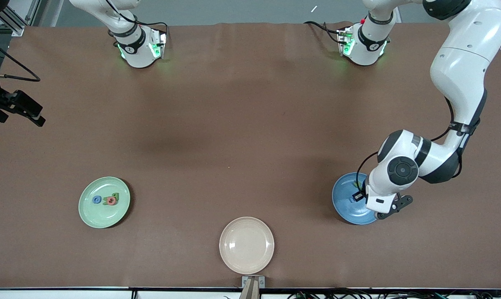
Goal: Sort upper and lower case letters into plates
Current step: 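Carry the green letter to the blue plate while the right gripper returns, then release the green letter on the blue plate and return the left arm to rest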
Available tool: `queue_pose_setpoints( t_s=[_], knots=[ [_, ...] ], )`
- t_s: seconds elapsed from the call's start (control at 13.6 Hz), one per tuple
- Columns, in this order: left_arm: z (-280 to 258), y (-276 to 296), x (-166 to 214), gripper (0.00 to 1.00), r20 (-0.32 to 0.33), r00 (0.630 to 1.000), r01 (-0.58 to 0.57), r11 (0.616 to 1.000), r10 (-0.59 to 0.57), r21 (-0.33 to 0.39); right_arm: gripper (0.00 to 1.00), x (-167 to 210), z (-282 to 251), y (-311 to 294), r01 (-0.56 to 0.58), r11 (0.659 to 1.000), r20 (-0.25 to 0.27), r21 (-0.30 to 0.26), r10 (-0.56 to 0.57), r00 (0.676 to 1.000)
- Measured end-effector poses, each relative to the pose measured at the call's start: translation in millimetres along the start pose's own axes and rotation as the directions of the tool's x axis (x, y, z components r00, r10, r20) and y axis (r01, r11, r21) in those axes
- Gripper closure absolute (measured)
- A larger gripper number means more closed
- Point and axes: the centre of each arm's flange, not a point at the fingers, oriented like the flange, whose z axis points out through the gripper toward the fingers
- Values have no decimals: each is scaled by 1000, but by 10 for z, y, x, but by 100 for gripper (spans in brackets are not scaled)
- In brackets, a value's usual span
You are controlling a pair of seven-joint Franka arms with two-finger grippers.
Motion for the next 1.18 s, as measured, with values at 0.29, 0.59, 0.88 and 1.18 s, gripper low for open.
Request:
queue_pose_setpoints(
  t_s=[0.29, 0.59, 0.88, 1.18],
  knots=[
    [-57, 71, -58, 29, 3, 1000, -13, 1000, 13, -9, 0, -25, 24, 33, 13, 1000, 26, -3, -13, 1000],
    [-494, 169, -137, 0, -26, 996, -84, 996, 84, -8, 0, -26, 26, 50, 9, 1000, 28, -4, -9, 1000],
    [-1272, -37, -12, 0, -110, 980, -161, 986, 164, 34, 0, -25, 34, 50, 9, 1000, 30, -4, -9, 1000],
    [-2001, -320, -76, 0, -101, 989, -106, 994, 109, 40, 0, -11, 89, 49, 9, 1000, 40, -5, -9, 999]
  ],
)
